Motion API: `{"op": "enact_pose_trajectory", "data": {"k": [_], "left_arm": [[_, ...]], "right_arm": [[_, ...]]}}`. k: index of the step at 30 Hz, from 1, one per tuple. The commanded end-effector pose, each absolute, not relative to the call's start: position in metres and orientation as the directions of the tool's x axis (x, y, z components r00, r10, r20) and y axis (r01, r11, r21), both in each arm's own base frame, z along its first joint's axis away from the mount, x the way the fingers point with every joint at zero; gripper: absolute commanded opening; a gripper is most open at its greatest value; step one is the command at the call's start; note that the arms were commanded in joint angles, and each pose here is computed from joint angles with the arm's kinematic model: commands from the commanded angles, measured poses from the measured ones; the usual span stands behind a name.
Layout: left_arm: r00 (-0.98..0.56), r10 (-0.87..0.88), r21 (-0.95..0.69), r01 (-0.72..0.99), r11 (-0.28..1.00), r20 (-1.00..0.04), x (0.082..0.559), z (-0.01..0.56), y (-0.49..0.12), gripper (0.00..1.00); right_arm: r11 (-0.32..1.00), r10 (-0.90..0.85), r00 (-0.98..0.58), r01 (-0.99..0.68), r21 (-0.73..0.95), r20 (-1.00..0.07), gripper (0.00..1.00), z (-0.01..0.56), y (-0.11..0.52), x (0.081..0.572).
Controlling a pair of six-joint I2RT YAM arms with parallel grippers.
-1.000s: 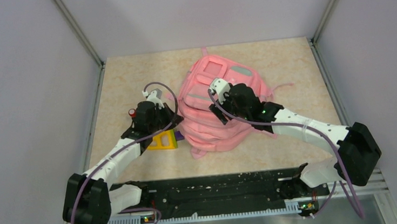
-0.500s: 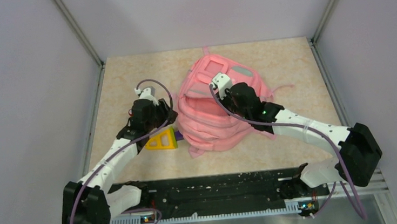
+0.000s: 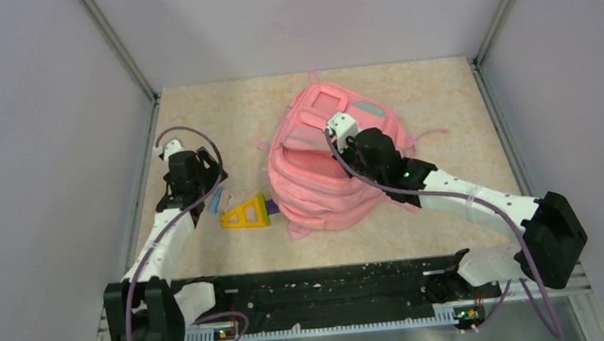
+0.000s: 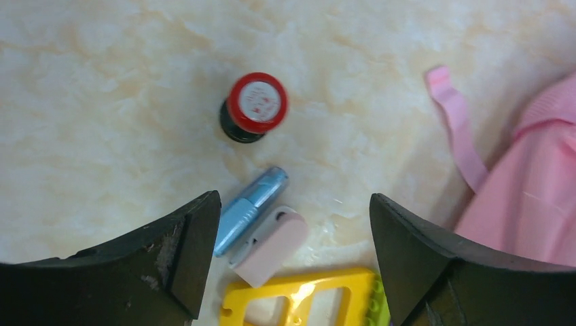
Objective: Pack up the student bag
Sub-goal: Pick up the personal item from the center of the board.
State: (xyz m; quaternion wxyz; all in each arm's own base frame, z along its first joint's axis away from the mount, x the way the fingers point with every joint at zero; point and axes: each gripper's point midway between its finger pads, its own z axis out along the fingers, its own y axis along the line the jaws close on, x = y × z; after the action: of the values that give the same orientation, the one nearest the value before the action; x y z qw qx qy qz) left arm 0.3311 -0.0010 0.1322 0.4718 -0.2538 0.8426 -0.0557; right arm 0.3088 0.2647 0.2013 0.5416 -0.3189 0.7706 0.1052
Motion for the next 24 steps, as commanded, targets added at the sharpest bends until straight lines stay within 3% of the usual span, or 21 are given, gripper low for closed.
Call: {"op": "enact_pose_trajectory", "data": {"k": [1,8,15,17,21,24], "left_arm": [[-0.375,-0.513,-0.358,-0.411,0.838,-0.772,0.363,0.142,0.022,0.85],[-0.422,-0.515,-0.301,-0.475,0.827,-0.746,0.389,0.117,0.046,0.85],[-0.496,-0.505,-0.266,-0.475,0.839,-0.707,0.403,0.093,0.05,0.63],[-0.496,-0.502,-0.264,-0.474,0.84,-0.708,0.407,0.091,0.051,0.53],[-0.532,-0.502,-0.264,-0.461,0.847,-0.681,0.406,0.094,0.046,0.16],[-0.513,-0.507,-0.315,-0.417,0.852,-0.693,0.399,0.105,0.036,0.0]], "right_arm": [[0.804,-0.283,-0.16,-0.577,-0.143,-0.946,0.0,0.234,0.261,0.31],[0.797,-0.264,-0.154,-0.591,-0.125,-0.952,0.0,0.235,0.265,0.309],[0.791,-0.257,-0.156,-0.601,-0.115,-0.954,0.0,0.234,0.268,0.308],[0.79,-0.256,-0.157,-0.603,-0.113,-0.954,0.0,0.234,0.269,0.308],[0.789,-0.253,-0.156,-0.605,-0.111,-0.955,0.0,0.235,0.269,0.307],[0.789,-0.251,-0.155,-0.605,-0.109,-0.956,0.0,0.236,0.269,0.307]]}}
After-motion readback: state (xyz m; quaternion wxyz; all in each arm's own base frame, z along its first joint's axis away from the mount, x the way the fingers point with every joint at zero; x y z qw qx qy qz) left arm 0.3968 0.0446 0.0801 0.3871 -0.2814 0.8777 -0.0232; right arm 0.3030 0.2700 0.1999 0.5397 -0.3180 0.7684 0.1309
